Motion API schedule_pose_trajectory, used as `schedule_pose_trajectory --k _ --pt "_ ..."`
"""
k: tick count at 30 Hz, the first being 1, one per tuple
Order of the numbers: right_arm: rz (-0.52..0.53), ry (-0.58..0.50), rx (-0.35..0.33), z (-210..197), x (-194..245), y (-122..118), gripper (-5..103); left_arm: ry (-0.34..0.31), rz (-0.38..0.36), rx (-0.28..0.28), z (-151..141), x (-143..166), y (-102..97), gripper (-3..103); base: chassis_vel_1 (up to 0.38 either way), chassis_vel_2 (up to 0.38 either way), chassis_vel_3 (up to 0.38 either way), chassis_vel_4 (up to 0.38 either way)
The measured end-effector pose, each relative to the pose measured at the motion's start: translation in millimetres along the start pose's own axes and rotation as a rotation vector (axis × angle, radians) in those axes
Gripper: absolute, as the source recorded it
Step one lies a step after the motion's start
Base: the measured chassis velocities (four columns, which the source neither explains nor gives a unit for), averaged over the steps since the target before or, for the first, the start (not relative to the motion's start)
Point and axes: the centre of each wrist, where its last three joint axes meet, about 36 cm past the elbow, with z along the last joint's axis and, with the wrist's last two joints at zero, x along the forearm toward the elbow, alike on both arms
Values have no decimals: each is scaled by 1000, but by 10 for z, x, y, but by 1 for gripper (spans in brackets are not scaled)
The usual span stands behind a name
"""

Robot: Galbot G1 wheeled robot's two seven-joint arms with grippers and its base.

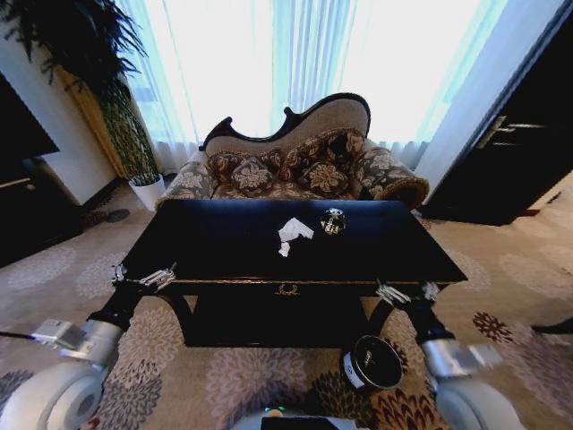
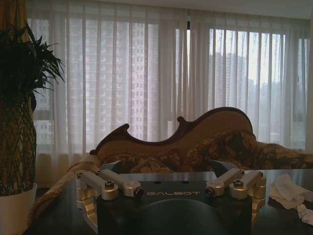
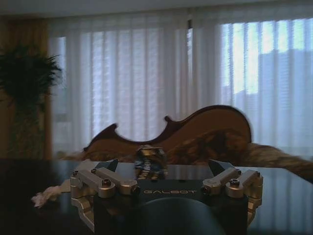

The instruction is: Move to the front of the table and place the trash on the table into the trash bin.

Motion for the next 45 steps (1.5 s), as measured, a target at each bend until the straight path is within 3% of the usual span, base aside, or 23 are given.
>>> schedule_pose_trajectory --k 4,9,16,24,34,45 --pt "-35 25 6 -52 -209 -100 100 0 0 0 0 0 0 100 0 0 0 0" --pt "-38 83 -39 -240 -544 -221 100 0 0 0 0 0 0 100 0 0 0 0" --pt "2 145 26 -252 -1016 -662 100 0 0 0 0 0 0 100 0 0 0 0" --pt "8 183 60 -54 -1337 -818 100 0 0 0 0 0 0 100 0 0 0 0" --pt "-44 190 114 3 -1741 -743 100 0 0 0 0 0 0 100 0 0 0 0" --pt "-104 207 125 154 -2023 -454 100 0 0 0 0 0 0 100 0 0 0 0"
